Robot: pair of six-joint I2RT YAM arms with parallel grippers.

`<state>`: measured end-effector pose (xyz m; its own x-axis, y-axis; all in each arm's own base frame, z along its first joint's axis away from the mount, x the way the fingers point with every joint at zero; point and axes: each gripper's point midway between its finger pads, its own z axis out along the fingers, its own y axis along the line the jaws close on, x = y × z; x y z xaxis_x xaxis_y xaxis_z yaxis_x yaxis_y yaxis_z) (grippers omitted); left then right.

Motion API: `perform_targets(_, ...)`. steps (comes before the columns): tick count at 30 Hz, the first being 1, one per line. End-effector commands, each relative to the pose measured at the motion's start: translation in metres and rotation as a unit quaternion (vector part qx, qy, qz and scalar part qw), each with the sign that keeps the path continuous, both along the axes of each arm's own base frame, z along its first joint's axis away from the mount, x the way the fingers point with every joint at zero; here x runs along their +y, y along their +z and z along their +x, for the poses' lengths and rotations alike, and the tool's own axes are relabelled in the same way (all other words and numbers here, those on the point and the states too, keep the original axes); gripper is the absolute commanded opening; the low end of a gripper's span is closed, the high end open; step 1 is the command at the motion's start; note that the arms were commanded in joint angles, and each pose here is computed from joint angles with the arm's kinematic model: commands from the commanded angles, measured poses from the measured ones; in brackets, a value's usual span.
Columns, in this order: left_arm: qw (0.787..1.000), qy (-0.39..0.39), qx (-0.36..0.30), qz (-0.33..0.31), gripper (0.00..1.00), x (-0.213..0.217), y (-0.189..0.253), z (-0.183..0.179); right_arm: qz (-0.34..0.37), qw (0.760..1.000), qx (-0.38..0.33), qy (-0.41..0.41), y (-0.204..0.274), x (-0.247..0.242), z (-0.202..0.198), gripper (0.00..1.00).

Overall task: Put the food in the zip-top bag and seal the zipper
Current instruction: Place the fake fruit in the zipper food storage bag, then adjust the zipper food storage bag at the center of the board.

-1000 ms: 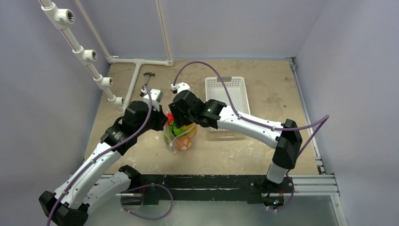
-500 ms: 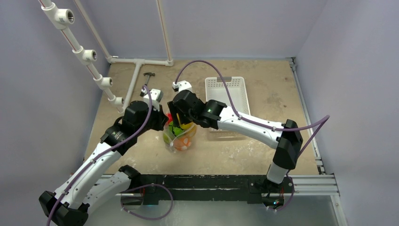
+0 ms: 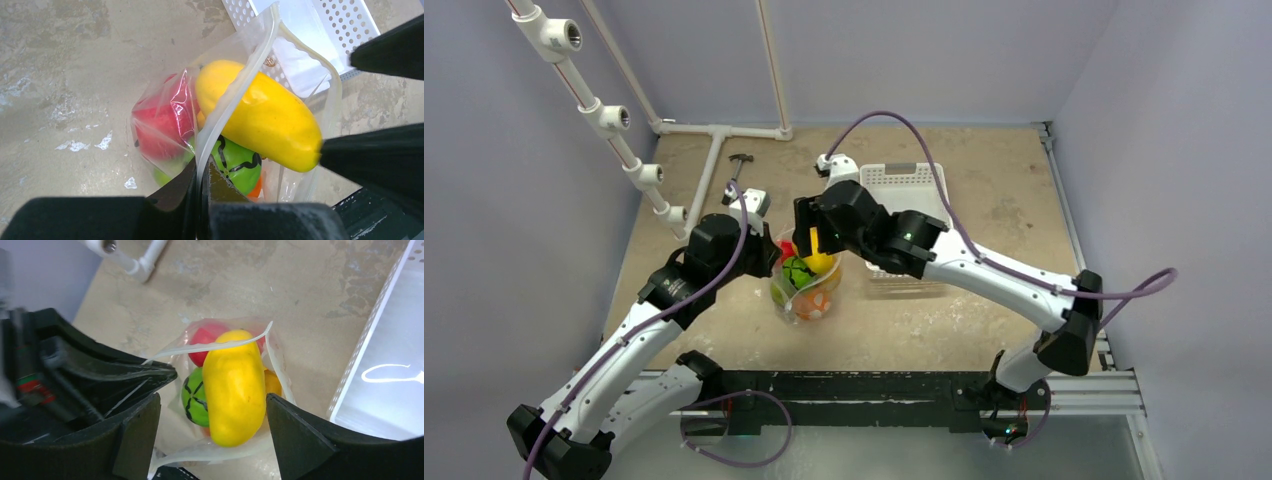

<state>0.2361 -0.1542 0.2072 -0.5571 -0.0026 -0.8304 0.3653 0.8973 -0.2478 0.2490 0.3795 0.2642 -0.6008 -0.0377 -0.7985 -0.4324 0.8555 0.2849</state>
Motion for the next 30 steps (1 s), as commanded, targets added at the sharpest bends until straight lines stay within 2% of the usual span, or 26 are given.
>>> perform_targets(1, 1.0, -0.004, -0.013, -0.009, 0.0, -0.004, 0.005, 0.004, 0.055, 0.998, -0.007, -0.018, 0.031, -0.015, -0.008, 0.79)
perform_targets(8, 1.0, -0.004, -0.011, -0.007, 0.0, -0.004, 0.004, 0.004, 0.064, 0.996, 0.022, -0.057, 0.014, -0.04, -0.018, 0.73)
perform_targets(17, 1.0, -0.004, -0.01, -0.007, 0.0, -0.004, 0.004, 0.004, 0.067, 0.988, 0.062, -0.125, -0.021, -0.056, -0.02, 0.53)
perform_targets(30, 1.0, -0.003, -0.011, -0.008, 0.0, -0.004, 0.004, 0.004, 0.09, 0.98, 0.06, -0.169, -0.027, -0.063, -0.005, 0.37)
